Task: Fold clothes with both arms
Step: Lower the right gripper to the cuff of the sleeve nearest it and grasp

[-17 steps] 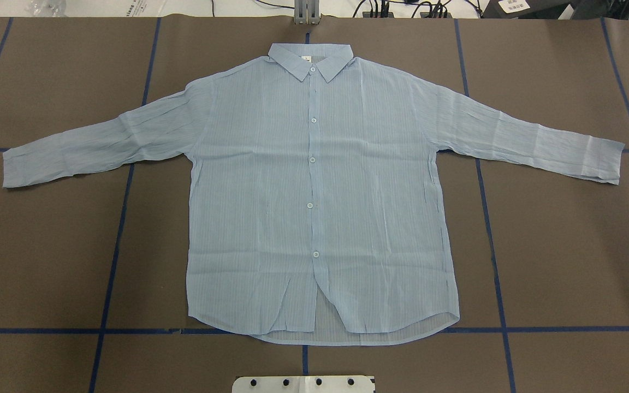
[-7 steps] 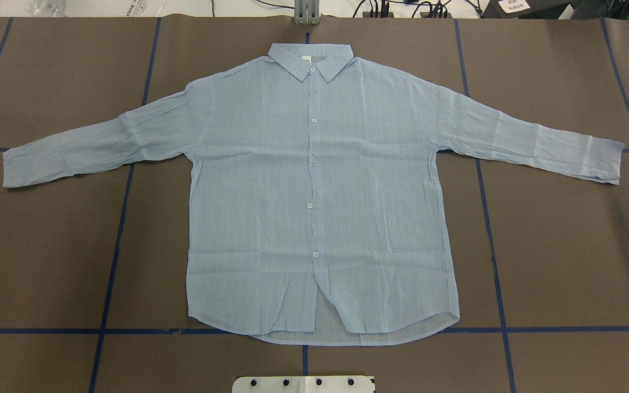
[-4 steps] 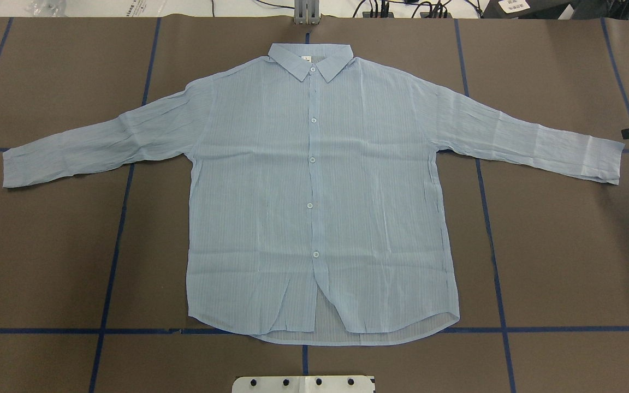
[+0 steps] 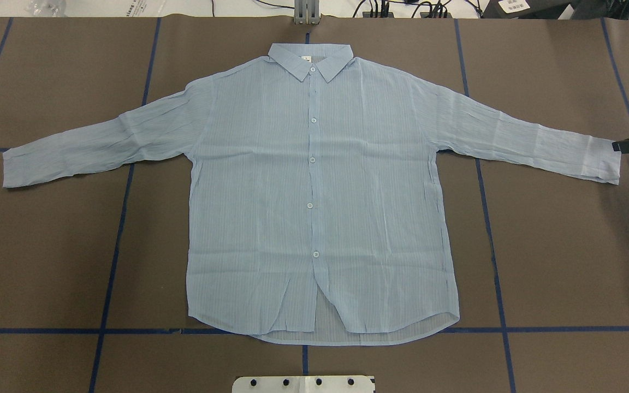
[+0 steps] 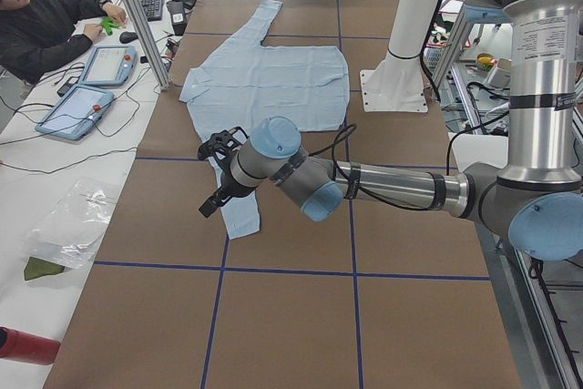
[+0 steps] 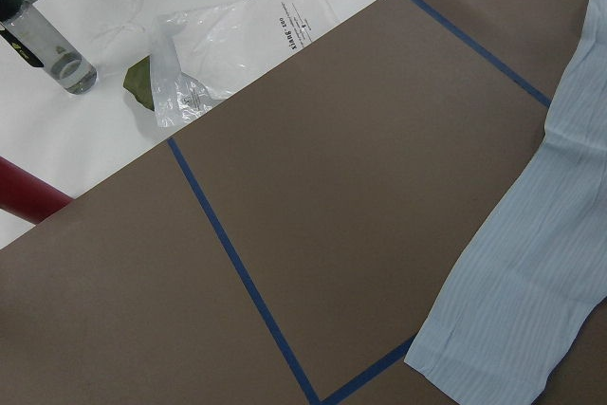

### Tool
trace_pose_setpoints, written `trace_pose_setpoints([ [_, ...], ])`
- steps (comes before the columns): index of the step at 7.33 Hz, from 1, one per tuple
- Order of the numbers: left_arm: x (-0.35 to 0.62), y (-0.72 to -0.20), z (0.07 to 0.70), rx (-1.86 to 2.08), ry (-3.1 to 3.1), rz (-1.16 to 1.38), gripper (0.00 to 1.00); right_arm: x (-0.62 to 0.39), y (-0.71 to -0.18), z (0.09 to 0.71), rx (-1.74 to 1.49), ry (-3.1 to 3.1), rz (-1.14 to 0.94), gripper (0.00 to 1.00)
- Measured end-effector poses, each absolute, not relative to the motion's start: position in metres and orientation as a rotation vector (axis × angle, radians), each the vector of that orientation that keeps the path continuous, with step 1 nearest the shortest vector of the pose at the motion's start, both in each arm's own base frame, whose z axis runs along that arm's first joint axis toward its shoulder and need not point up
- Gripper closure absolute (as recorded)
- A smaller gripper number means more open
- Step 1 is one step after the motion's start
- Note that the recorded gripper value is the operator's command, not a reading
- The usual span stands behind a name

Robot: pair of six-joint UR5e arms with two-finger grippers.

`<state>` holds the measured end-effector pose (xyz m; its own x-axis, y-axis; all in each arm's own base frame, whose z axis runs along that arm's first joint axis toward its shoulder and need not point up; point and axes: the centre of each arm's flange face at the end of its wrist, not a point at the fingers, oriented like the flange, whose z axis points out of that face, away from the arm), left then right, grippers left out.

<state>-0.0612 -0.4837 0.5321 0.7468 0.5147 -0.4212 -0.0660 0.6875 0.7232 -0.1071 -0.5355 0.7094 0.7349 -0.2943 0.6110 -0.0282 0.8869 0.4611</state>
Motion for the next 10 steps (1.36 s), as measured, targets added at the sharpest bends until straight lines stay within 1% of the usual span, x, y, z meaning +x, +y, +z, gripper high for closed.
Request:
trace_pose_setpoints([
  [5,-0.061,-0.483,0.534,0.747,0.658,0.352,0.0,-0.118,-0.54,0.722,0.452,-0.708,-0.158,0.52],
  [6,-0.061,-0.483,0.534,0.747,0.658,0.351,0.0,-0.119,-0.541,0.723,0.449,-0.706,-0.161,0.58],
  [8,-0.061,-0.483,0.534,0.747,0.658,0.352,0.0,-0.121,-0.54,0.726,0.445,-0.703,-0.164,0.77],
  [10,-0.061,-0.482,0.535,0.755,0.657,0.355,0.0,-0.121,-0.537,0.729,0.44,-0.701,-0.164,0.83],
])
